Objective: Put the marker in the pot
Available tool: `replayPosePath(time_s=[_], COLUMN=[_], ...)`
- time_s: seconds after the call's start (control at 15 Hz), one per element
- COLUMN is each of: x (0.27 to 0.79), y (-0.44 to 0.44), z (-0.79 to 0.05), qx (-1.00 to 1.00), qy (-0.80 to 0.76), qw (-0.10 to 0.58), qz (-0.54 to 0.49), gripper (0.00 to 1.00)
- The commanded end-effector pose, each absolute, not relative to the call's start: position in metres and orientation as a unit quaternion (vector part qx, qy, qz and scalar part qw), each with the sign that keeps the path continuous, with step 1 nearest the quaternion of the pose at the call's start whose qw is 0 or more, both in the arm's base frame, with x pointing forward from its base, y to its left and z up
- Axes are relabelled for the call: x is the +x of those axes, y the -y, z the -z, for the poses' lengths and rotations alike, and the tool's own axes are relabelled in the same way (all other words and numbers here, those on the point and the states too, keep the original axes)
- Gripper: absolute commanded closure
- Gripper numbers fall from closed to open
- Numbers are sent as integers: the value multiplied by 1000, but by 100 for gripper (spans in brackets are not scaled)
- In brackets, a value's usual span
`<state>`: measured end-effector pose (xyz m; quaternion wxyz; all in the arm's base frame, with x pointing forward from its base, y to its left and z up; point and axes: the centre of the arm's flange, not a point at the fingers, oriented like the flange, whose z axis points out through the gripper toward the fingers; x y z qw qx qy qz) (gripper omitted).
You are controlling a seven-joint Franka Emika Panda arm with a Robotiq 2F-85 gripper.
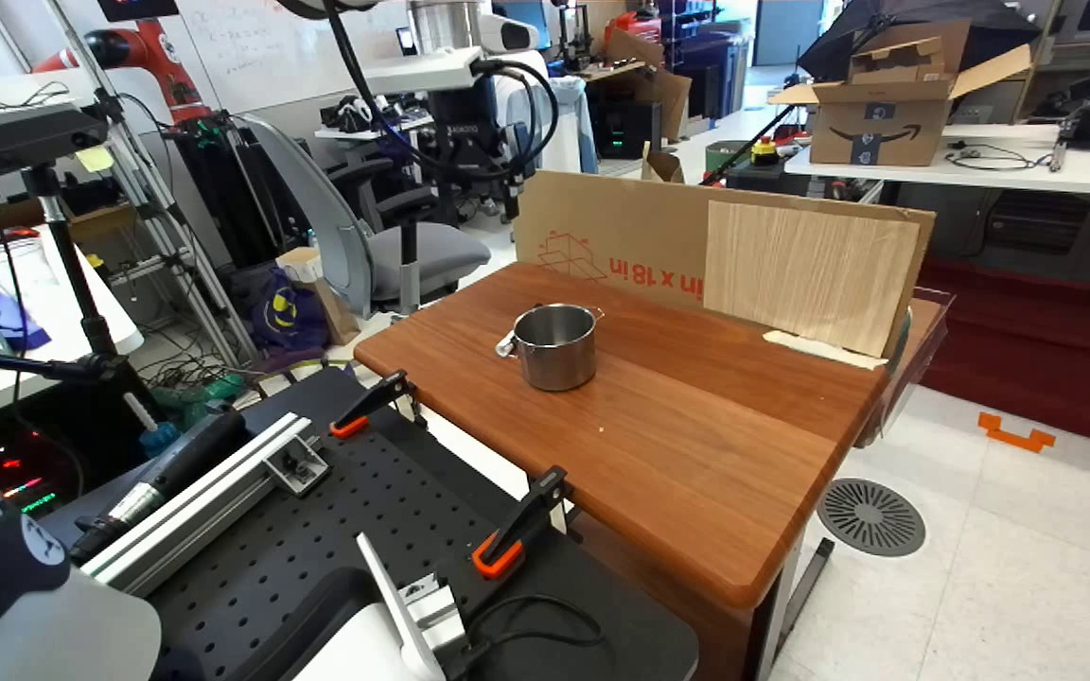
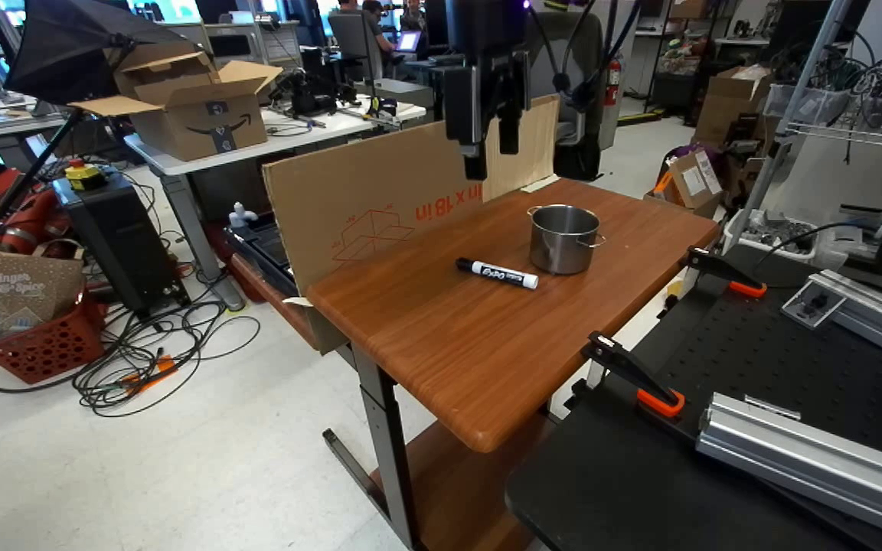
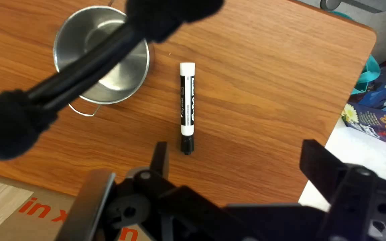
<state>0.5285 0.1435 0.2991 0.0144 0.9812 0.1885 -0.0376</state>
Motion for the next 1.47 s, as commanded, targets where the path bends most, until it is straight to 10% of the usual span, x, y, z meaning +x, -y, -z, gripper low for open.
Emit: replayPosePath(time_s=[0.0,1.4], x=[556,607], y=[-146,-134], z=[-277,-136], qx=[977,963], qy=[-204,-171], qw=[12,29], qz=[59,208], gripper=[0,7])
